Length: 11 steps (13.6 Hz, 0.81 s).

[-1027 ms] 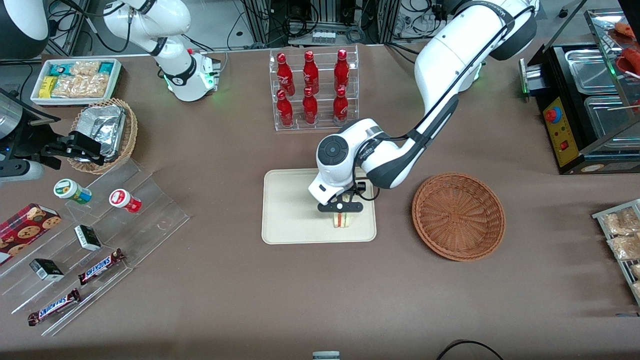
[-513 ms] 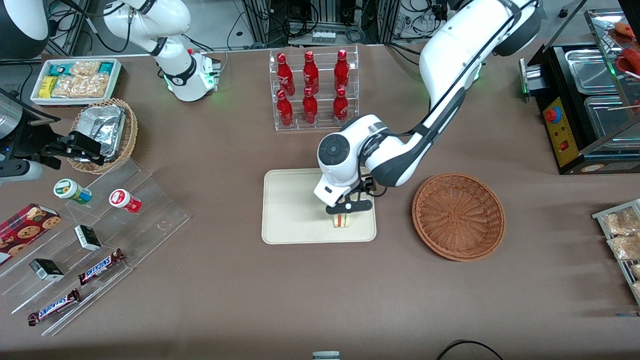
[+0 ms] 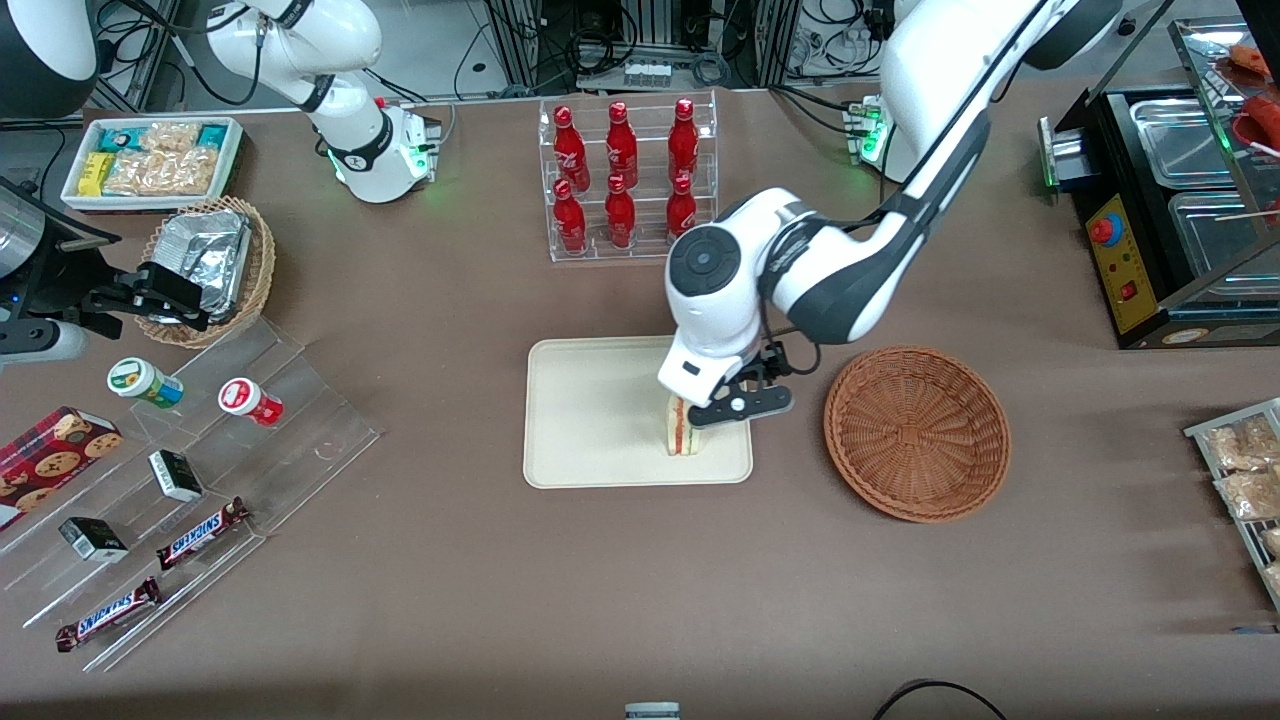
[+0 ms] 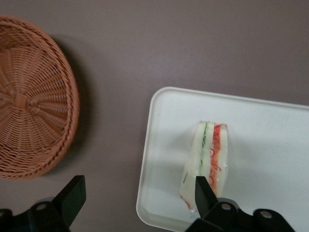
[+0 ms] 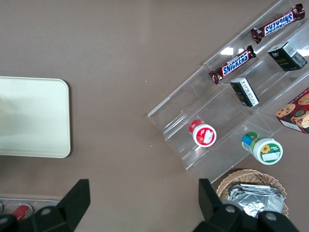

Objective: Place sandwich from basket to tray

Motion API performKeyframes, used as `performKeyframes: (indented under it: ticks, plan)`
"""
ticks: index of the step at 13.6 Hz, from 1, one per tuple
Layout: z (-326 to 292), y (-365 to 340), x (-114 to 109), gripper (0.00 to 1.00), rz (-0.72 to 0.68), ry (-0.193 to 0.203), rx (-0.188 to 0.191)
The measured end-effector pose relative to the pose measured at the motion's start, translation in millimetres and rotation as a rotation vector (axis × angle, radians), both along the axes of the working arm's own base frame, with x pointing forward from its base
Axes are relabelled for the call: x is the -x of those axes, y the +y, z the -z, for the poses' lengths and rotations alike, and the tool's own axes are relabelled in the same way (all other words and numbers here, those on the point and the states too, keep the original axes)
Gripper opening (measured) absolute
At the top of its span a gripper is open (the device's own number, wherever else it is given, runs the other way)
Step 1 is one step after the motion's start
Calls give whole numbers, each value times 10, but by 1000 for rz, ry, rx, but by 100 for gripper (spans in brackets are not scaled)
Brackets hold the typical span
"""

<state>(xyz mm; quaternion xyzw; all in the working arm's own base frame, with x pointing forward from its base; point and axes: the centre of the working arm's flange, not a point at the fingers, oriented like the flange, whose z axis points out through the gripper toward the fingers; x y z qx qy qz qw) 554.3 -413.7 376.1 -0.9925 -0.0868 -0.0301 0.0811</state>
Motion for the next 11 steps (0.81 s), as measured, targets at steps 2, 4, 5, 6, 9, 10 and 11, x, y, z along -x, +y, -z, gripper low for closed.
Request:
performKeyframes:
  ticks: [2, 4, 5, 6, 9, 10, 11]
  plan:
    - [-274, 214, -124, 100, -37, -40, 11]
    - [-562, 412, -200, 100, -78, -70, 27]
    - [-717, 544, -227, 100, -107, -75, 29]
    - [-859, 677, -251, 100, -118, -73, 34]
    - [-1326, 1172, -288, 100, -54, -32, 53]
    - [-1484, 1362, -295, 100, -24, -25, 52]
    - [-1627, 1544, -296, 100, -4, -20, 51]
